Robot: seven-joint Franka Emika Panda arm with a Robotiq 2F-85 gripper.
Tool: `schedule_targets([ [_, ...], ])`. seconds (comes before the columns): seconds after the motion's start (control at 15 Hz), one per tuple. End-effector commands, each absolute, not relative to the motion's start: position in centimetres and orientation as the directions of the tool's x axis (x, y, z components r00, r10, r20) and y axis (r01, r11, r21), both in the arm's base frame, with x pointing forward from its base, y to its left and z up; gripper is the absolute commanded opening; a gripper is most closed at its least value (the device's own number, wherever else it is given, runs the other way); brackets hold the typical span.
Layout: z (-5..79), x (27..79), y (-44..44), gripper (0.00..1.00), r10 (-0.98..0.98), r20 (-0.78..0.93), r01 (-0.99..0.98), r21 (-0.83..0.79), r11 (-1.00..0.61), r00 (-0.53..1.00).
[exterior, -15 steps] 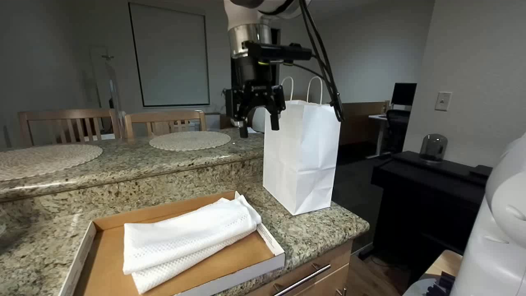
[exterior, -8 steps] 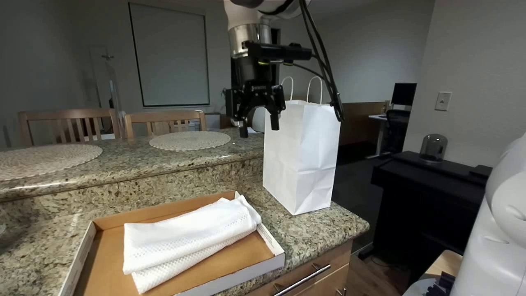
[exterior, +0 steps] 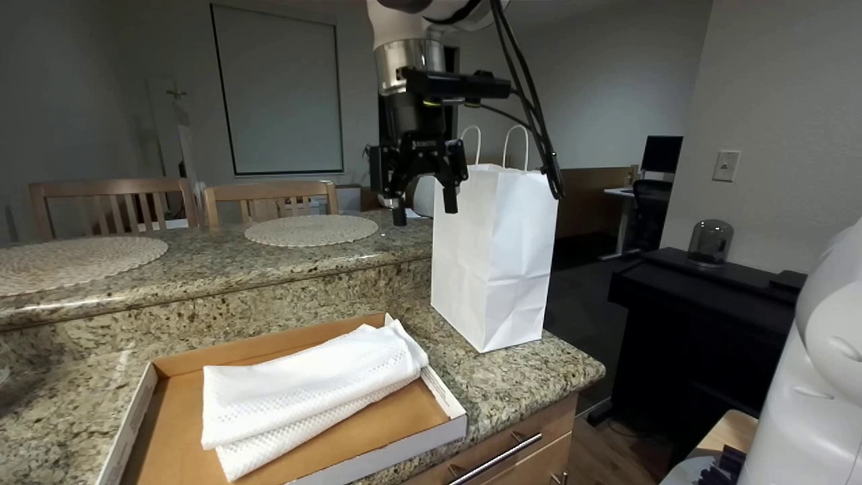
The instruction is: Put the towel inside the white paper bag
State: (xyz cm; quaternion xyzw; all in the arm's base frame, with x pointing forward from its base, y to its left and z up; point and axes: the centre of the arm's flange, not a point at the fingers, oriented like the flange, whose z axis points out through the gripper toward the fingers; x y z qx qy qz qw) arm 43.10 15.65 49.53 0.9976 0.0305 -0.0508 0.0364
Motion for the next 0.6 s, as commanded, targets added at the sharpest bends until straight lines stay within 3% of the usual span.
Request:
schedule_targets([
  [0.0,50.1,43.0,16.1,1.00,0.045,-0.083,0.051,0.069,-0.996,0.996],
  [0.27,50.6,41.6,22.4,1.00,0.064,-0.058,0.068,0.074,-0.995,0.996],
  [0.53,49.2,39.8,30.7,1.00,-0.134,-0.083,-0.133,0.021,-0.991,0.987],
])
